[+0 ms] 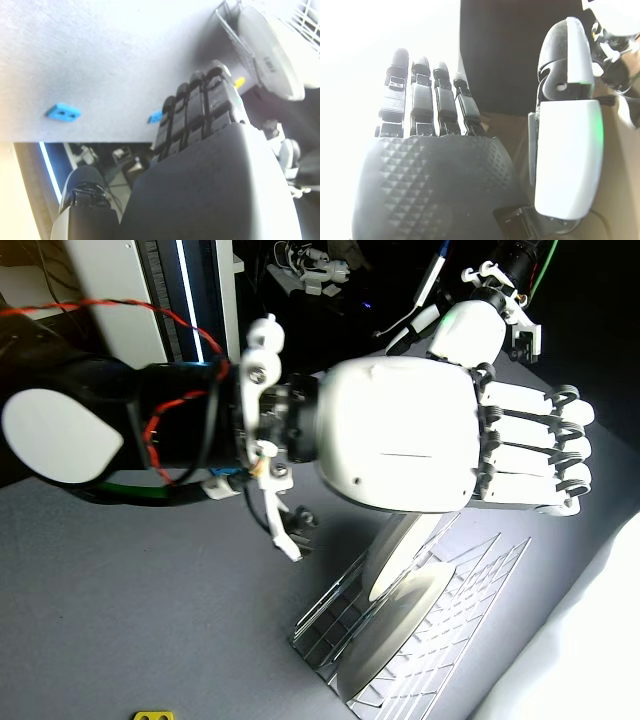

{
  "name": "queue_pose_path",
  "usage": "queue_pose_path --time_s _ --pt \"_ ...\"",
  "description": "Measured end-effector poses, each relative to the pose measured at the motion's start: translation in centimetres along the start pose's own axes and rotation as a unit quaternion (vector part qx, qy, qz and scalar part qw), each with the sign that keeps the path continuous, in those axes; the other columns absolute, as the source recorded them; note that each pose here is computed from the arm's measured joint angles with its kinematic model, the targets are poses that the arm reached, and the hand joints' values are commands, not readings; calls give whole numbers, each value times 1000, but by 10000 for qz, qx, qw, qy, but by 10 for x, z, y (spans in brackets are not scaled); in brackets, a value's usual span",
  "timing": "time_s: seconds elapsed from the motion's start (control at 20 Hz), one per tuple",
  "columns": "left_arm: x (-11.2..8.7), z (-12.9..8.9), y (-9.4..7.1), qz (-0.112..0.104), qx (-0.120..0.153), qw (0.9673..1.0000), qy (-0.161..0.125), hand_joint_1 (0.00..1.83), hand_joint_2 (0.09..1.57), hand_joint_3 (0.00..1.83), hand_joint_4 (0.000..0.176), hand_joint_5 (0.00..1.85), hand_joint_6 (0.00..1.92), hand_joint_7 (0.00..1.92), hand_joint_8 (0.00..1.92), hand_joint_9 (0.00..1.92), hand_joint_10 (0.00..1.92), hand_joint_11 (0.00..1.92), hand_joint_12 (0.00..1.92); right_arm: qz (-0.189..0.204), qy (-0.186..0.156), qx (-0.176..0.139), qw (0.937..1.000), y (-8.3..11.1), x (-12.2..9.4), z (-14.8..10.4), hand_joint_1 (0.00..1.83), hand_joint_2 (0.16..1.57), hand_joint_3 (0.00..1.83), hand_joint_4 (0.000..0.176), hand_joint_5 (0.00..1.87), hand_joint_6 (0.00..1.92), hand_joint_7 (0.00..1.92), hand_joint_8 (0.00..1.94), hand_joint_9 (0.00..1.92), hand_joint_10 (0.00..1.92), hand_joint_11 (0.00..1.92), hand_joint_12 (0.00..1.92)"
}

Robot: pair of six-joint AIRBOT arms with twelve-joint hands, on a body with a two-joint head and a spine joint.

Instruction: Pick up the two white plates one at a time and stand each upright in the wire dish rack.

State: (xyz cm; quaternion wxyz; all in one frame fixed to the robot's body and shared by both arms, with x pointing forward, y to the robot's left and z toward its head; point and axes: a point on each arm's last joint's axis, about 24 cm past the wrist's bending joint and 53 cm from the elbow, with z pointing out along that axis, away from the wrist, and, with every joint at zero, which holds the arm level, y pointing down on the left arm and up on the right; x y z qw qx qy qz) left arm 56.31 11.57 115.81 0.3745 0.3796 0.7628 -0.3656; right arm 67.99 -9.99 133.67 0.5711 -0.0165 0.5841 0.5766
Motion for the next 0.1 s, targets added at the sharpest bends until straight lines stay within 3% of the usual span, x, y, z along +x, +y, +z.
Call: queue_pose_path --time_s 0.1 --pt "0 2 -7 1 84 10000 8 0 1060 1 0 109 3 134 5 110 7 53 54 -100 32 63 9999 -1 1 -5 914 941 6 0 128 12 189 9 201 8 0 661"
